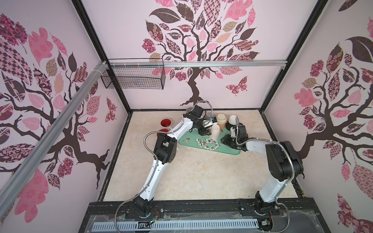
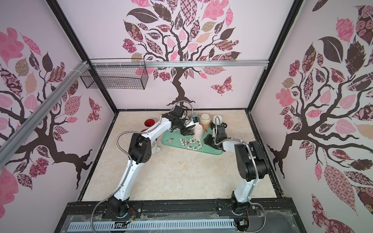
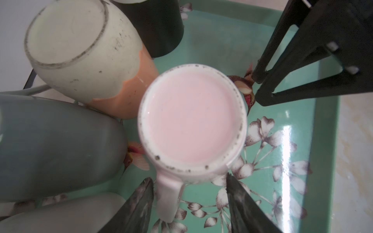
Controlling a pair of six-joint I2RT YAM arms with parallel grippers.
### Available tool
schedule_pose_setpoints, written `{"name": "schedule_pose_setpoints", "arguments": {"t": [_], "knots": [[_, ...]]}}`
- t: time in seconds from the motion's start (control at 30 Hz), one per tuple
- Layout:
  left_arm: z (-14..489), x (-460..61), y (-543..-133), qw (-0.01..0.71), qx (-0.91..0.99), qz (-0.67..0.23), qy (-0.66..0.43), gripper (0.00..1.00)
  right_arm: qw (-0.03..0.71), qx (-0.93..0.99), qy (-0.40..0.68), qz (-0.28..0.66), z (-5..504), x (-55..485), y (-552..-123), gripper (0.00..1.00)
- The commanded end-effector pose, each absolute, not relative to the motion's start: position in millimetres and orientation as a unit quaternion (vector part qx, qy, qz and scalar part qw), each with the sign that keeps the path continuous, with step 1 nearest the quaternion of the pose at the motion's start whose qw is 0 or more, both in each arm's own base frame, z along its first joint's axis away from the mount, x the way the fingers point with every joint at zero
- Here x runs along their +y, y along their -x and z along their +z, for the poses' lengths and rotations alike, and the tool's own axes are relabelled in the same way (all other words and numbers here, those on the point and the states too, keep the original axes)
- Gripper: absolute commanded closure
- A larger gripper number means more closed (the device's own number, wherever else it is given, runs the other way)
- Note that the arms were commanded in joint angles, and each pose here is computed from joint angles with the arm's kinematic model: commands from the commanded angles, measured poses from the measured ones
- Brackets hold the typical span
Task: Turn the mug right side up
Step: Pick up the mug from the tray.
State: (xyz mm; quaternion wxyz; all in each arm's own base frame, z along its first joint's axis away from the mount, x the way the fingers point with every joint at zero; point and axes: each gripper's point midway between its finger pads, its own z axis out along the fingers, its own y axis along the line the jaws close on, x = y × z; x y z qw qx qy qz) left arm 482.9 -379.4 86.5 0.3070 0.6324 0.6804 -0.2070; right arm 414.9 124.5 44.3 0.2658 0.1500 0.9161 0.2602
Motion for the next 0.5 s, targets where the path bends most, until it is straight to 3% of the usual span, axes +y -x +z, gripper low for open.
{"name": "schedule_pose_setpoints", "arguments": {"t": [0.0,0.17,0.47], "knots": [[98.8,-384.2,-472.7,0.302,0.67,-0.24,-0.634,0.46,0.279,0.91,-0.145,0.272,60.9,125.8,-411.9,0.53],[106.8,-386.8,-469.4,0.322,0.678,-0.246,-0.613,0.68,0.281,0.909,-0.144,0.273,62.6,125.1,-407.5,0.53],[86.0,-384.4,-469.7,0.321,0.709,-0.183,-0.6,0.8,0.283,0.906,-0.144,0.279,65.0,125.2,-399.5,0.53]]}}
